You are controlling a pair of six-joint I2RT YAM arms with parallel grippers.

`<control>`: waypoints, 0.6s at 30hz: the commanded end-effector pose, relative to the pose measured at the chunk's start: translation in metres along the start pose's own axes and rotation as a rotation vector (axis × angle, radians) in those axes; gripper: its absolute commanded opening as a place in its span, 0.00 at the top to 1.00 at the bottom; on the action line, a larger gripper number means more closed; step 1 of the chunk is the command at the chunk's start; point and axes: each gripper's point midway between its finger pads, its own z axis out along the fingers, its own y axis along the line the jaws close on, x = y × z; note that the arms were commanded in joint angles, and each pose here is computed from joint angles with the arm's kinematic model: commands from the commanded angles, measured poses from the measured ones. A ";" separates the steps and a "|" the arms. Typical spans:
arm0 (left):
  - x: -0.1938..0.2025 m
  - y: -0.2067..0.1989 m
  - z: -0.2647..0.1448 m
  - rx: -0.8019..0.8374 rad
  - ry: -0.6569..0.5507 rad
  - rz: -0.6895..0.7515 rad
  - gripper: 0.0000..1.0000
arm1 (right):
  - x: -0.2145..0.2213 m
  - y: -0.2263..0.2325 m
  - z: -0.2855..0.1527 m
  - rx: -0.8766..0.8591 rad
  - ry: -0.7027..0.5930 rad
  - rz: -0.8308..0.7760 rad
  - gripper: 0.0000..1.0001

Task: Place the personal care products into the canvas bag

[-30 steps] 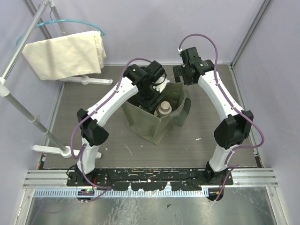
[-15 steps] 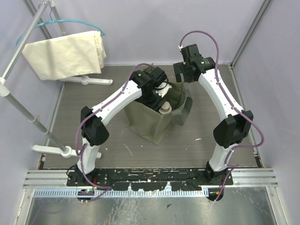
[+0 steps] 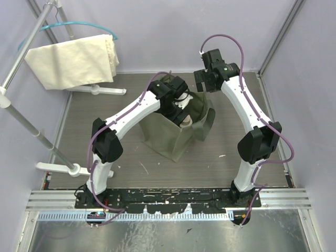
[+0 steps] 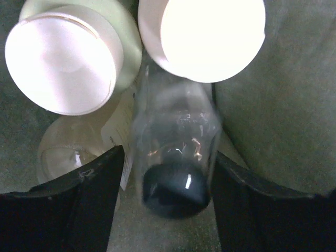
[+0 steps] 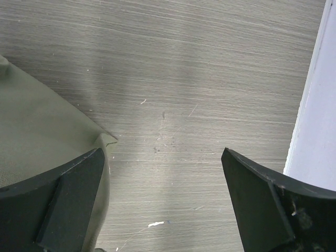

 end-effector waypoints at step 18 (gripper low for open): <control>-0.074 0.011 -0.154 -0.105 -0.634 -0.053 0.02 | -0.055 -0.006 -0.033 -0.024 -0.200 0.052 0.00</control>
